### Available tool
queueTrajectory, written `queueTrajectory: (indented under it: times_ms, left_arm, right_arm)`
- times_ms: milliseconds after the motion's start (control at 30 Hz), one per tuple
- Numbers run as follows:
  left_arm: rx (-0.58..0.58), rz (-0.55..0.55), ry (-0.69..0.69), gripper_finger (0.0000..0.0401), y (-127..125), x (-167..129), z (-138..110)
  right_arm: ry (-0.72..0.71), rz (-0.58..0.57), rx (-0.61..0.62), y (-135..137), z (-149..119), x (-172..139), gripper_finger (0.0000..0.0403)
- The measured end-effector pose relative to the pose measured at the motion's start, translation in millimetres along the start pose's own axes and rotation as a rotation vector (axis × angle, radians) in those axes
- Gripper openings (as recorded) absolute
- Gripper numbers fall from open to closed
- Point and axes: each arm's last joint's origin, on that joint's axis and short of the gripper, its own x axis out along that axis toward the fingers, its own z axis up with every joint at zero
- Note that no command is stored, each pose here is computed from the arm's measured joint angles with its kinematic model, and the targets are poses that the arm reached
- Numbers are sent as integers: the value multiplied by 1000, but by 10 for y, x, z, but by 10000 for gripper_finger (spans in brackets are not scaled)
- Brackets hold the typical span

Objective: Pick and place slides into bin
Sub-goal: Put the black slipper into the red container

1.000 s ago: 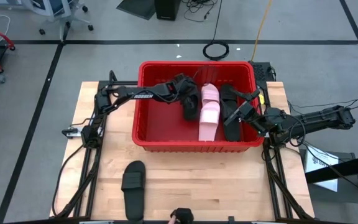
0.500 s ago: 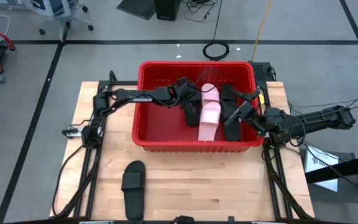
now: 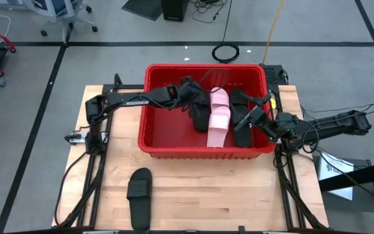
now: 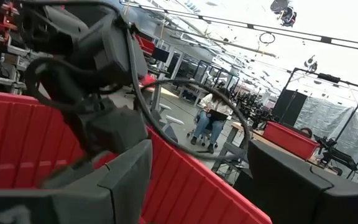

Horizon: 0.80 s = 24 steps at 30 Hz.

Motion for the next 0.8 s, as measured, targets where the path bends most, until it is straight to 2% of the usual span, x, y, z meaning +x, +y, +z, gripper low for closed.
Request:
queueTrajectory:
  times_ms: [400,800]
  left_arm:
    - [10,-5,-16,262,54,-480,86]
    - [13,51,-60,262,-241,-1239,235]
  right_arm:
    - [-26,15,-9,-3,19,-1,254]
    - [-42,74,24,71,51,-75,254]
